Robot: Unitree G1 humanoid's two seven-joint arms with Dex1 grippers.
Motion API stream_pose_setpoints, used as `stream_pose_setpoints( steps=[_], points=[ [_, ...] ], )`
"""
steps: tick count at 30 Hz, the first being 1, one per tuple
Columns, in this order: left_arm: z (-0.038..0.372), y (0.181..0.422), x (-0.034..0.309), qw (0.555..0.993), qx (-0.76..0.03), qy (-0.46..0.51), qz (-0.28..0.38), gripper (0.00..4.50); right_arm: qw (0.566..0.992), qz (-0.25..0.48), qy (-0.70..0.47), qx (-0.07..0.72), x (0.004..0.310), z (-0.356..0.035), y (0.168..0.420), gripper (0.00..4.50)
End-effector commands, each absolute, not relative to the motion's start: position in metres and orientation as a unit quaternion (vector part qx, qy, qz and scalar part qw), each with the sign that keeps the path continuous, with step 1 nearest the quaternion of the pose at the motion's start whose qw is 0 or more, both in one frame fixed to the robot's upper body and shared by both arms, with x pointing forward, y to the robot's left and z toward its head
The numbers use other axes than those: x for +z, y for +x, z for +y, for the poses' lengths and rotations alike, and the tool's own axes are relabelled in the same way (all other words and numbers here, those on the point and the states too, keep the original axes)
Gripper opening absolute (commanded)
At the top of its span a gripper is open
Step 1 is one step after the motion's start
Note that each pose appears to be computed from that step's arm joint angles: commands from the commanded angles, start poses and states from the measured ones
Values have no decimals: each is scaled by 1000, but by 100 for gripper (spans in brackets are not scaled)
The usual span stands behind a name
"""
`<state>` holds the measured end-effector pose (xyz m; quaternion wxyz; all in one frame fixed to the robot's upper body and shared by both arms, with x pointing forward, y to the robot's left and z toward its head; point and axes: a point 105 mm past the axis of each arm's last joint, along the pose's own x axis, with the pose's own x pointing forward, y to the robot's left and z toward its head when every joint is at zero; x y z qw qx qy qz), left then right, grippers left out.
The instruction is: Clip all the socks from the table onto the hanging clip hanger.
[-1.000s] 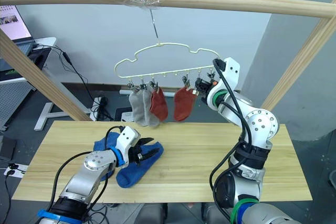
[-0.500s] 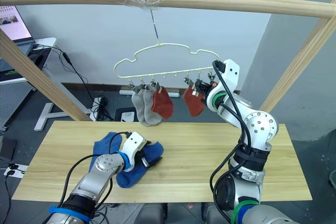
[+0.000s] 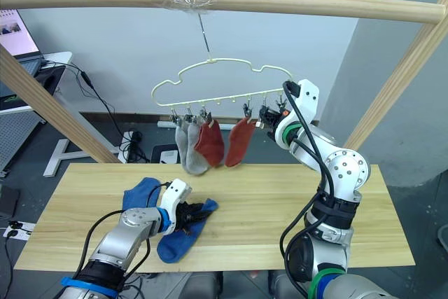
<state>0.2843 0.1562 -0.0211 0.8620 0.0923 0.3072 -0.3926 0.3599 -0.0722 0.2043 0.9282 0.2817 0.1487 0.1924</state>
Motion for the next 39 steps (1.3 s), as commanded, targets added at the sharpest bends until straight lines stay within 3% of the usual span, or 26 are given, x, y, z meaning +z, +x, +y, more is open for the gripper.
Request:
stream_pose_setpoints(
  steps=[1, 7, 13, 25, 39],
  points=[
    [138, 287, -3, 866, -424, 64, 257, 1, 933, 141, 283, 173, 204, -81, 360, 14],
    [88, 306, 69, 866, -492, -3, 86, 1, 928, 146, 293, 175, 206, -85, 361, 14],
    [60, 309, 111, 842, -539, -32, 0, 1, 915, 158, 322, 187, 210, -83, 360, 14],
    [47, 328, 148, 848, -517, -101, -62, 1, 895, 179, 361, 192, 215, -81, 354, 14],
    [39, 337, 161, 848, -506, -145, -63, 1, 886, 190, 368, 208, 216, -71, 347, 14]
  ],
)
